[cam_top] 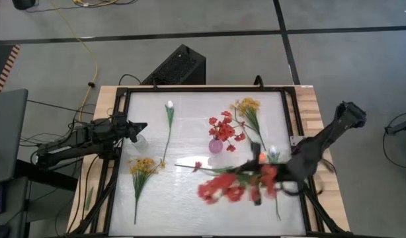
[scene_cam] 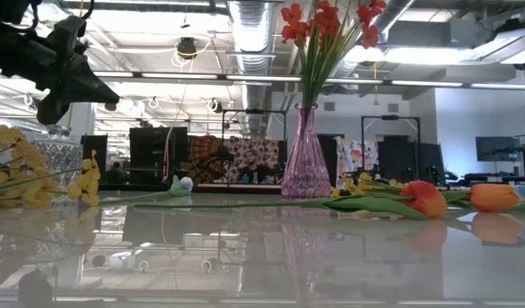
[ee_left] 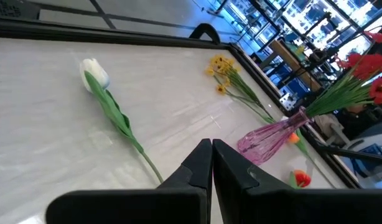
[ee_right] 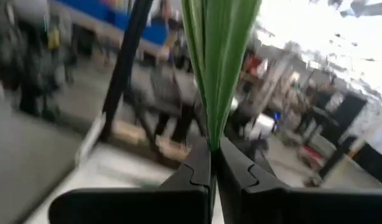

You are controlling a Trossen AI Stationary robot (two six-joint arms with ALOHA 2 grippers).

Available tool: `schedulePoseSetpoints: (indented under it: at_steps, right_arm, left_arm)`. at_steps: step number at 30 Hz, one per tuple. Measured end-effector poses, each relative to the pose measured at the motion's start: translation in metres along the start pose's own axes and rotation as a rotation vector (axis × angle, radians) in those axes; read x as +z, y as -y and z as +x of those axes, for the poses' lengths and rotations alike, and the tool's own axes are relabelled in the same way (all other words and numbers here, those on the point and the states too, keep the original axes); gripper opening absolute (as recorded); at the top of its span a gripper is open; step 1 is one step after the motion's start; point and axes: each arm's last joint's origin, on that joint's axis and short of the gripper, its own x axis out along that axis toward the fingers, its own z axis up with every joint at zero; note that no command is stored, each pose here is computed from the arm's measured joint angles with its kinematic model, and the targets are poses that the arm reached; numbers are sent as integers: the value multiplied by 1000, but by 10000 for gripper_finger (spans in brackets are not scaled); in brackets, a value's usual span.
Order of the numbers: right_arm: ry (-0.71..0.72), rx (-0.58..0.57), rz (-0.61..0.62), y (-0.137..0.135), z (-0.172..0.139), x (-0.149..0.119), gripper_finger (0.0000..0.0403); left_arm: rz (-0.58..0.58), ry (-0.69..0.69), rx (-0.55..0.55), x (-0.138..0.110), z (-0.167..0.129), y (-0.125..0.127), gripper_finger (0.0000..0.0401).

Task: Sort flowers into vase by color
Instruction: Put the orange flowers into the violet vase

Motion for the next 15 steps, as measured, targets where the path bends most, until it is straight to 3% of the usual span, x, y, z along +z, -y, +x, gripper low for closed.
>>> schedulePoseSetpoints:
  at_steps: [7,15]
  right_arm:
    - [-199,-124,-52,-27,46,-49,30]
    - [-338,-264,-160,-11,98,-104,30]
  left_arm:
    - [-1,19,20,1,0,-1,0]
    - [-2,19,20,1,0,-1,0]
